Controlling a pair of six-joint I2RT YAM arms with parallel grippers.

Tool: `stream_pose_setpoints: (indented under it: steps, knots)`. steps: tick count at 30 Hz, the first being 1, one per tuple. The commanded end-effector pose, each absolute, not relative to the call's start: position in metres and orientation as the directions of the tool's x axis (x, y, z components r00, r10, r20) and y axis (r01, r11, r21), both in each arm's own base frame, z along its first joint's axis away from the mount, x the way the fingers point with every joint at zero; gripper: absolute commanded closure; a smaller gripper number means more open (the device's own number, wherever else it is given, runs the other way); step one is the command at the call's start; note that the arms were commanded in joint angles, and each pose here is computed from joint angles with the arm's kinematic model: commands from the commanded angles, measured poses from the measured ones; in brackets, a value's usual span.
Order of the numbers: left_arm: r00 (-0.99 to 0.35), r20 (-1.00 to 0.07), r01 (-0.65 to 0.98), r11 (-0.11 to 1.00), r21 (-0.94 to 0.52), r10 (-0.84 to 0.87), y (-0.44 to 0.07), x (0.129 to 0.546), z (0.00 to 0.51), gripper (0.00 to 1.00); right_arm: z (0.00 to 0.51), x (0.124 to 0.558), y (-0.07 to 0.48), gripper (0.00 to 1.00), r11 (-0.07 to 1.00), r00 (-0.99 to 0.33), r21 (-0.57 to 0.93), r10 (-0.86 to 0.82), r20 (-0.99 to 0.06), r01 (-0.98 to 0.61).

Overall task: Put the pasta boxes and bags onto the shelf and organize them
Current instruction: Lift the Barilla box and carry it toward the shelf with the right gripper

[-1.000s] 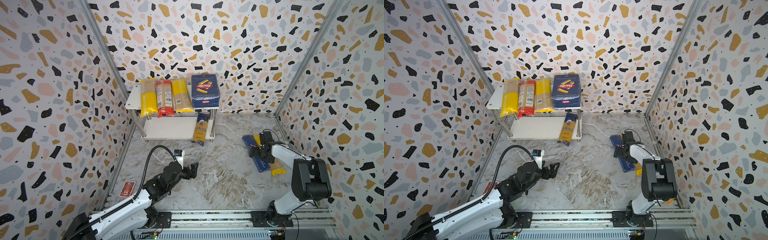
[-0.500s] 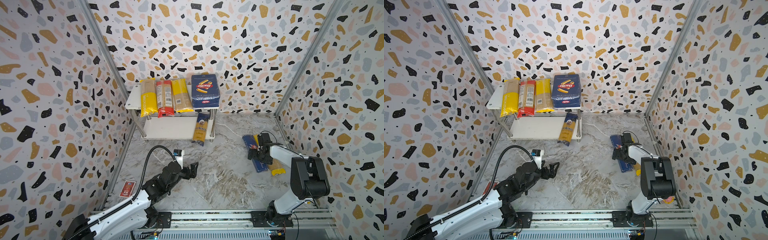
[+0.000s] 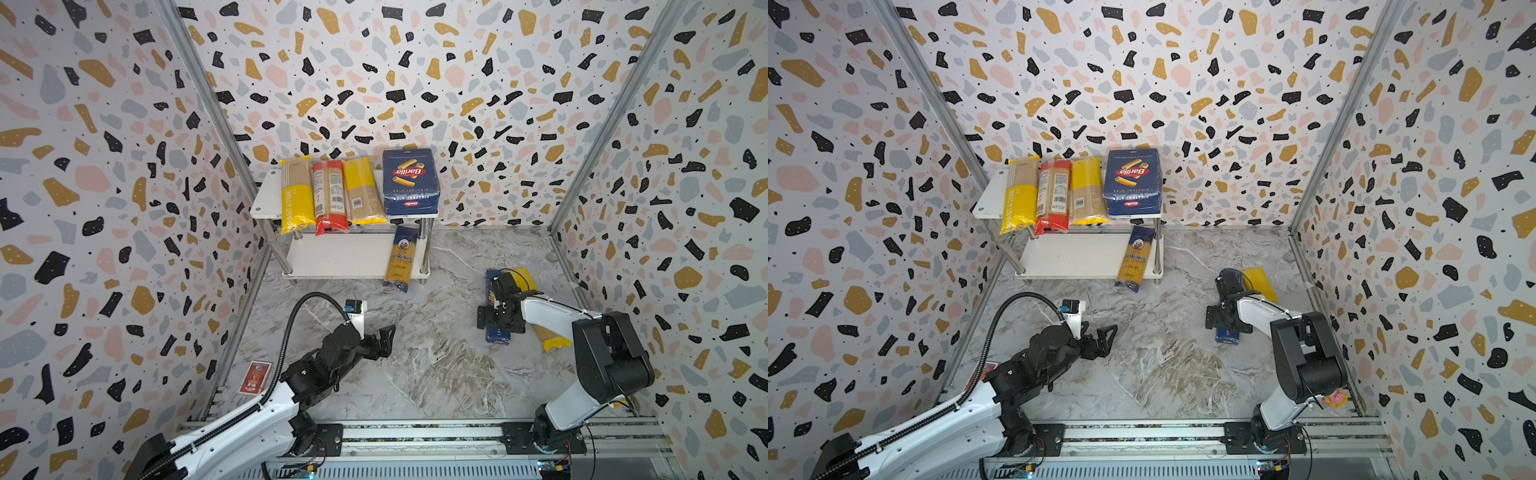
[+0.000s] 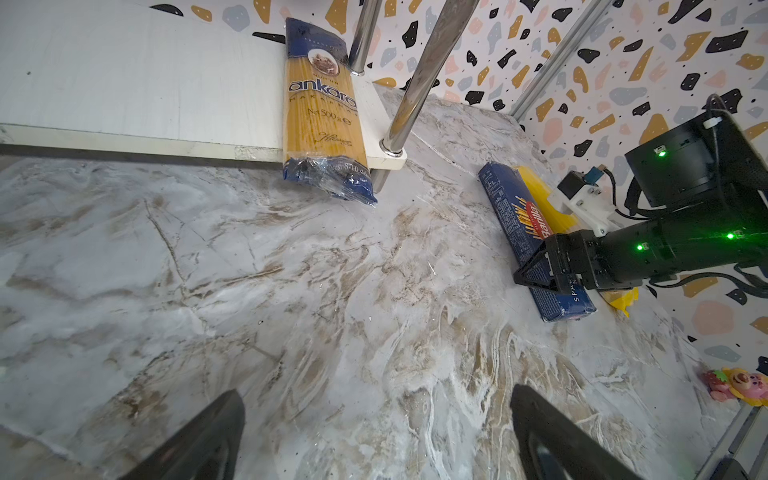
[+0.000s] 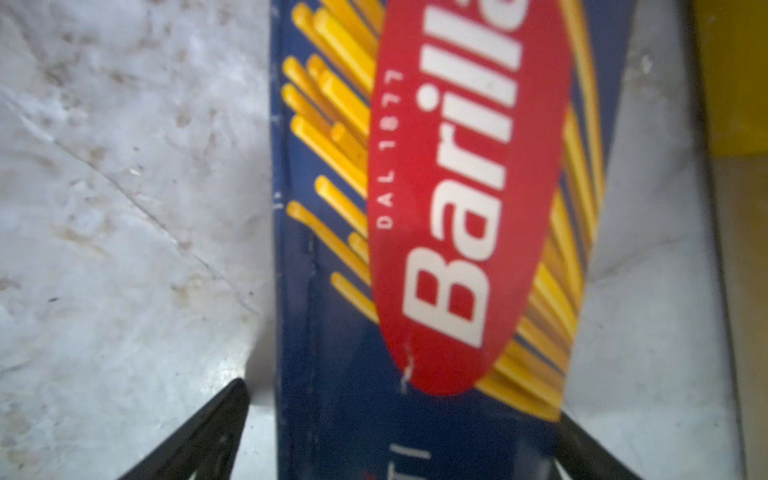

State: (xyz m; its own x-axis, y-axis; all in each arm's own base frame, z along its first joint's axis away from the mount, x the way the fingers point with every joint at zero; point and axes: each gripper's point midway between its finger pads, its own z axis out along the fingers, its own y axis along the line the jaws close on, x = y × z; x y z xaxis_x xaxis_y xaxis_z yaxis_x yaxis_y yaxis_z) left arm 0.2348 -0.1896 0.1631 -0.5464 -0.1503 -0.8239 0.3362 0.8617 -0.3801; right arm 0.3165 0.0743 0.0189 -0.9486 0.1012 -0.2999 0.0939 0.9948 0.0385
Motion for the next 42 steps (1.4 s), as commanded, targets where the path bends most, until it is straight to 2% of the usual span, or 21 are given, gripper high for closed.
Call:
stream_pose_setpoints:
  steps: [1, 7, 11, 19, 21, 28, 42]
  knots:
    - [-0.513, -0.839, 0.33, 0.86, -0.39, -0.184, -0.187, 0.238, 0.183, 0.0, -0.002, 0.298, 0.078, 0.11, 0.993, -0.969, 0.059, 0.109, -0.223, 0.098]
    - [-0.503, -0.834, 0.268, 0.877, -0.4, -0.227, -0.177, 0.241, 0.201, 0.0, -0.005, 0.293, 0.084, 0.48, 0.993, -0.973, 0.096, 0.092, -0.212, 0.073]
    - [-0.508, -0.82, 0.157, 0.908, -0.388, -0.263, -0.16, 0.246, 0.209, 0.01, -0.001, 0.287, 0.087, 0.57, 0.991, -0.972, 0.124, 0.083, -0.221, 0.056]
    - [-0.5, -0.818, 0.118, 0.914, -0.389, -0.283, -0.151, 0.245, 0.225, 0.0, 0.023, 0.275, 0.097, 0.66, 0.979, -0.962, 0.206, 0.06, -0.267, 0.003]
    - [-0.497, -0.817, 0.103, 0.914, -0.392, -0.294, -0.148, 0.244, 0.229, 0.01, 0.032, 0.271, 0.103, 0.71, 0.969, -0.956, 0.245, 0.066, -0.288, -0.007]
    - [-0.497, -0.804, 0.067, 0.909, -0.411, -0.326, -0.142, 0.243, 0.237, 0.01, 0.06, 0.254, 0.127, 0.74, 0.917, -0.933, 0.392, 0.078, -0.352, -0.072]
    - [-0.453, -0.822, 0.031, 0.916, -0.401, -0.345, -0.126, 0.24, 0.265, 0.01, 0.108, 0.228, 0.149, 0.74, 0.862, -0.896, 0.477, 0.066, -0.44, -0.171]
